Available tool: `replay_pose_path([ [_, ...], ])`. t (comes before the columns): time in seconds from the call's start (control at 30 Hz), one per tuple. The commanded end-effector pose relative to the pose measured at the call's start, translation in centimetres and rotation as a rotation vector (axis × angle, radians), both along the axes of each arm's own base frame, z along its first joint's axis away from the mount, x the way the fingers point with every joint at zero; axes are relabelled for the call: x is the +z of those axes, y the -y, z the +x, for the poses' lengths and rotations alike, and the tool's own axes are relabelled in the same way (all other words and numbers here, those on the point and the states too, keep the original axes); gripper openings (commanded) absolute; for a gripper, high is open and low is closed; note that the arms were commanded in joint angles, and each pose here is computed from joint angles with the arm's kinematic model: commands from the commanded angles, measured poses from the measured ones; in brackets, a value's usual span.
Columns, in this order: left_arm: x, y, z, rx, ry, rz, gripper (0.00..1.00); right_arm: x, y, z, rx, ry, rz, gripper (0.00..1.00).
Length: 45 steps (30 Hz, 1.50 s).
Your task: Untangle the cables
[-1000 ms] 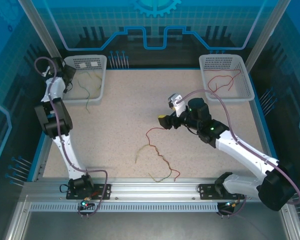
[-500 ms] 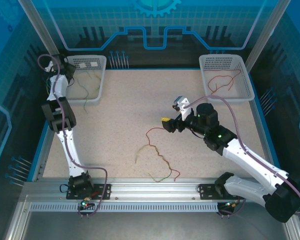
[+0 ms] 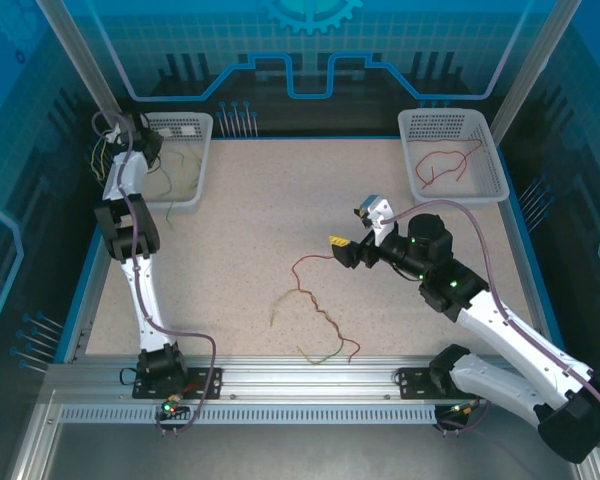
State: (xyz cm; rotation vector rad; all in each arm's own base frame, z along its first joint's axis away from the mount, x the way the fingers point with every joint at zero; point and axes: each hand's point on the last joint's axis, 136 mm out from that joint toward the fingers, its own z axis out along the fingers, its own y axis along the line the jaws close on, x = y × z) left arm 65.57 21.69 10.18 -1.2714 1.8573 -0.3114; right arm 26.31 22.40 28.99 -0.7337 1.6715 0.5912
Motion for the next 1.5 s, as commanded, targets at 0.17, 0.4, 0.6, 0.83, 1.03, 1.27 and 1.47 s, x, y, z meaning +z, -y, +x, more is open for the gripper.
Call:
replay_pose_path([
  [0.17,17.7,4.1,-1.0,-0.119,0.191,0.286,0.00,-0.1,0.6,0.6,-0.031,0.028,-0.012,0.87],
  [0.4,24.6,9.3,-5.1,-0.252,0.219,0.399,0.00,0.4,0.9,0.6,-0.041,0.052,-0.010,0.87],
  [0.6,23.5,14.8,-9.7,-0.497,0.135,0.369,0.00,0.7,1.0,0.7,-0.043,0.063,-0.008,0.87],
  [0.83,19.6,18.3,-13.6,-0.761,-0.025,0.264,0.00,0.5,1.0,0.6,-0.037,0.053,-0.013,0.87],
  [1.03,15.4,18.8,-14.3,-0.860,-0.136,0.174,0.00,0.0,0.3,0.7,-0.014,0.032,0.008,0.87],
  [1.27,10.7,17.4,-11.8,-0.862,-0.194,0.020,0.00,-0.2,0.0,0.8,0.000,0.022,0.013,0.87],
  [1.47,6.7,16.7,-11.1,-0.817,-0.303,-0.072,0.00,-0.2,-0.1,0.9,-0.002,0.020,0.019,0.86],
])
